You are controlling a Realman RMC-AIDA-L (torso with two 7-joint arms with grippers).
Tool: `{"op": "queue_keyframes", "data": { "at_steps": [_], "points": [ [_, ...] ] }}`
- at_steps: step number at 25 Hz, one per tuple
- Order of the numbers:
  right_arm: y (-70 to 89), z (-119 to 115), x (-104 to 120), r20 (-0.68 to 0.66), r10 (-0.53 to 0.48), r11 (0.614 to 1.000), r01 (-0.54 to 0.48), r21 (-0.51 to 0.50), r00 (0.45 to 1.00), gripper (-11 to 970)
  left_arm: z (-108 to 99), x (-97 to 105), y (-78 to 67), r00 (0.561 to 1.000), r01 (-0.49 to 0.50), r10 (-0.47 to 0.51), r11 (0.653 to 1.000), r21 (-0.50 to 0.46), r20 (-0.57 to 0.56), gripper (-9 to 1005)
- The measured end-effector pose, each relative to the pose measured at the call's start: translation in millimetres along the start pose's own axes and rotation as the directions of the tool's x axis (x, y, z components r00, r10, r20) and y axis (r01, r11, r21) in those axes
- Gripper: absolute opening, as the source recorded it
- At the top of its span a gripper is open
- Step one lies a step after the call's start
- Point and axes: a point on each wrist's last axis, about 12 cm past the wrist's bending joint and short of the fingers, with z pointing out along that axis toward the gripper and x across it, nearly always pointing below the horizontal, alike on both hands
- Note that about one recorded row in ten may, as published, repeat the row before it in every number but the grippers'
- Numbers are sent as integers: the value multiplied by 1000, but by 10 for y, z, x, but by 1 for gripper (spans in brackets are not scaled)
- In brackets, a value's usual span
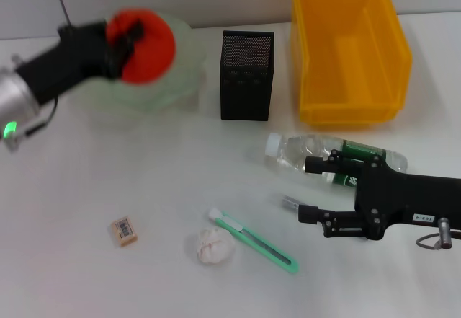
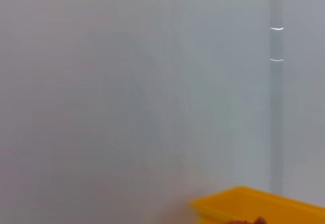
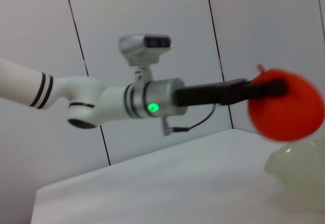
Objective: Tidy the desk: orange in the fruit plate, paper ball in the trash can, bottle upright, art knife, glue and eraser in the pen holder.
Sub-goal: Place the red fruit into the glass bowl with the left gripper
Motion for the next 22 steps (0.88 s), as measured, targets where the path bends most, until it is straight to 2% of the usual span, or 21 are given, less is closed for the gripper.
{"op": "queue_keyframes", "data": {
  "at_steps": [1,2,4,9,16,18,22],
  "points": [
    [-4,7,-8,1,-2,1000,2,-3,1000,827,132,-62,108,1000,-3,2,997,-74,-17,149],
    [-4,7,-8,1,-2,1000,2,-3,1000,827,132,-62,108,1000,-3,2,997,-74,-17,138],
    [-8,12,-15,1,-4,1000,4,-5,1000,828,265,-105,193,999,-14,8,990,-137,-50,118],
    [-10,17,-20,2,-4,1000,4,-8,1000,828,506,-91,280,989,-33,-1,973,-229,-149,82],
    [-10,18,-22,3,1,1000,-1,-8,1000,828,522,17,358,975,-34,-44,941,-336,-220,65],
    [-9,17,-21,3,1,1000,-1,-8,1000,828,518,22,356,975,-31,-46,941,-338,-219,60],
    [-8,16,-19,3,1,1000,-1,-8,1000,828,505,32,337,976,-23,-49,945,-325,-210,193]
  ]
}}
